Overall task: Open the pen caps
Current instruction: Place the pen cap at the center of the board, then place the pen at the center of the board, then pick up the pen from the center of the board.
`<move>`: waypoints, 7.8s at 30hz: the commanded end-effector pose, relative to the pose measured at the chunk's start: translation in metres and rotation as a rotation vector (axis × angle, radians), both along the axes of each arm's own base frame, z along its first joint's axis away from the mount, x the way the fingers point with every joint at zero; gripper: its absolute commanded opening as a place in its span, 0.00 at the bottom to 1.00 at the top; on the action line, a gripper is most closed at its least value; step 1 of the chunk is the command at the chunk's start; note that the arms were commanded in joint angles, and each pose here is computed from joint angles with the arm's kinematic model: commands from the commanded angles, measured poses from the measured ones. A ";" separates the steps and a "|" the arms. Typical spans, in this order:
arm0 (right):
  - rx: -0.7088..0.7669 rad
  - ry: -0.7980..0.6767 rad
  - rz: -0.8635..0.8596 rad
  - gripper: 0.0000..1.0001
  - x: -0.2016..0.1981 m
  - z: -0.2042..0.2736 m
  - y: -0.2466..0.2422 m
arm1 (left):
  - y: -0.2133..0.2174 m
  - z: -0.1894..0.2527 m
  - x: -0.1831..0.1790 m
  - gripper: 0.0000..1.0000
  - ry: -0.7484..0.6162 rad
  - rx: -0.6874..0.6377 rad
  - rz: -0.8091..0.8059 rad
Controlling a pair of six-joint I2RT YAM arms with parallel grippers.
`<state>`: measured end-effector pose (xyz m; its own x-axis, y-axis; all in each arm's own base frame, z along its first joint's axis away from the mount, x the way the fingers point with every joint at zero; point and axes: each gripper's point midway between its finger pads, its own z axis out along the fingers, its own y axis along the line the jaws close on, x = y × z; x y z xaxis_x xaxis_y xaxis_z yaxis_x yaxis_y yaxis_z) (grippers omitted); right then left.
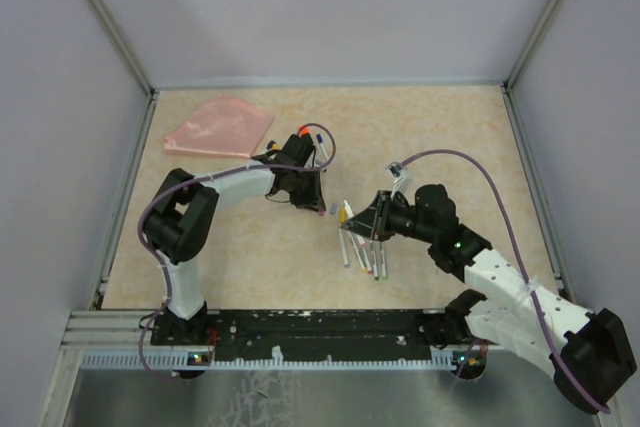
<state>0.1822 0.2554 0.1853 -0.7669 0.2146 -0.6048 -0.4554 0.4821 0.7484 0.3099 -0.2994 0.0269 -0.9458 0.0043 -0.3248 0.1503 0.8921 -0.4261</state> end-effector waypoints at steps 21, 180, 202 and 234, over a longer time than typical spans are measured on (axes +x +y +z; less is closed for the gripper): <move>-0.022 0.003 0.024 0.00 0.003 -0.008 0.006 | 0.027 0.085 0.013 0.34 -0.279 0.038 -0.025; -0.317 -0.204 -0.214 0.54 0.068 -0.005 -0.041 | 0.109 -0.009 0.131 0.38 -0.048 0.554 0.263; -0.208 -0.221 -0.109 0.52 0.051 0.009 -0.024 | 0.116 0.030 0.096 0.08 -0.129 0.440 0.253; 0.326 -0.186 -0.007 0.55 0.055 0.104 0.032 | 0.036 0.215 -0.059 0.00 -0.570 -0.727 -0.126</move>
<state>0.2252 0.2819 0.2313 -0.7246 0.3441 -0.5971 -0.5034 0.3275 0.7996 0.2684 -0.2456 0.2024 -0.6659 -0.2333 -0.7086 0.4852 0.5861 -0.6489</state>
